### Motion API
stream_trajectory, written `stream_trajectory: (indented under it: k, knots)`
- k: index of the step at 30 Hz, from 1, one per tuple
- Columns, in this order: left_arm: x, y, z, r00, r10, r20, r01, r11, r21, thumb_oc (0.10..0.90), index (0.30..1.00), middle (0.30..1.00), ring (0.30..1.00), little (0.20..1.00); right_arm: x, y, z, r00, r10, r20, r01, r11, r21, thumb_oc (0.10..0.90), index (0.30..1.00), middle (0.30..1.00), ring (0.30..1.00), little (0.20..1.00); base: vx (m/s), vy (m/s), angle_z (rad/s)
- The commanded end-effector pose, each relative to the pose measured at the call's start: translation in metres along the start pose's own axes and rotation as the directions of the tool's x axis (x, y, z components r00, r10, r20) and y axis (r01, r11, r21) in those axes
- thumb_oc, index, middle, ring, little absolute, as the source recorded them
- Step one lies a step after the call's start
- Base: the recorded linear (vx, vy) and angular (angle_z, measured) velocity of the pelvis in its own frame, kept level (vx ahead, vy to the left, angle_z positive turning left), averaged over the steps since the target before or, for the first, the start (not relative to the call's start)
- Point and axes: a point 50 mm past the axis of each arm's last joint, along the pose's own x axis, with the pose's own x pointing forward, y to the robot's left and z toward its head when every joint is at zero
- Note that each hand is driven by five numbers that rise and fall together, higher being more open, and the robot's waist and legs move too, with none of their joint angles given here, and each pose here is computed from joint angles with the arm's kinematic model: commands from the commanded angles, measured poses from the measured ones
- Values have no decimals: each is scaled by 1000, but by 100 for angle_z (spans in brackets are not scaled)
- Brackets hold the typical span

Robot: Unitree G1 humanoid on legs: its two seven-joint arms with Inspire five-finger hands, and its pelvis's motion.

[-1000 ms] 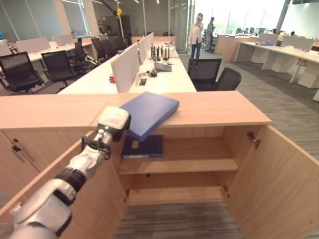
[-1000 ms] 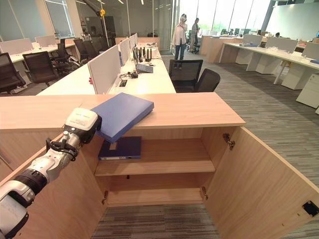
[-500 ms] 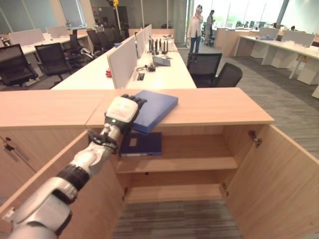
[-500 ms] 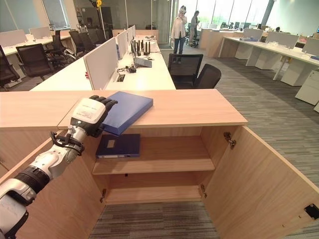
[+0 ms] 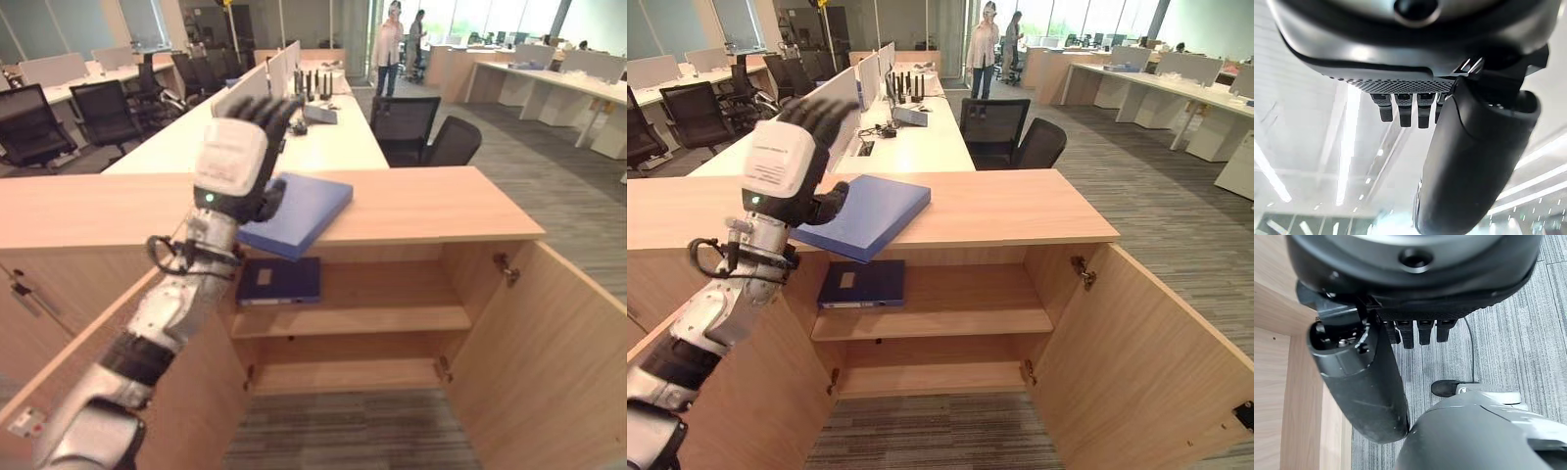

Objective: Put the empty folder in the office cabinet

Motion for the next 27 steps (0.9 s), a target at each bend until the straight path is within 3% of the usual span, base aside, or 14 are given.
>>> stream_trajectory:
  k: [1,7,10,19,27]
  knots:
    - [36,55,-14,946,322,-40,-323,946,-3,800,900,900,900,900,-1,10,-12,997,15,-75,-19,998,-54,800,900,900,900,900,8,35,0]
    - [-7,77,-26,886,439,-148,-449,893,-42,800,900,900,900,900,-2,12,-18,995,17,-99,-20,999,-34,800,900,900,900,900,5,66,3]
    - [-13,78,-28,881,443,-163,-456,889,-46,800,900,900,900,900,-2,11,-18,995,14,-99,-18,999,-36,800,900,900,900,900,-11,65,11]
    - [-40,65,-22,929,320,-187,-349,925,-148,800,900,900,900,900,-1,-4,-14,996,-16,-84,17,1000,16,800,900,900,900,900,14,144,21]
    - [-46,58,-14,942,283,-178,-318,923,-216,800,900,900,900,900,1,6,10,1000,3,14,-4,999,34,800,900,900,900,900,163,14,-30]
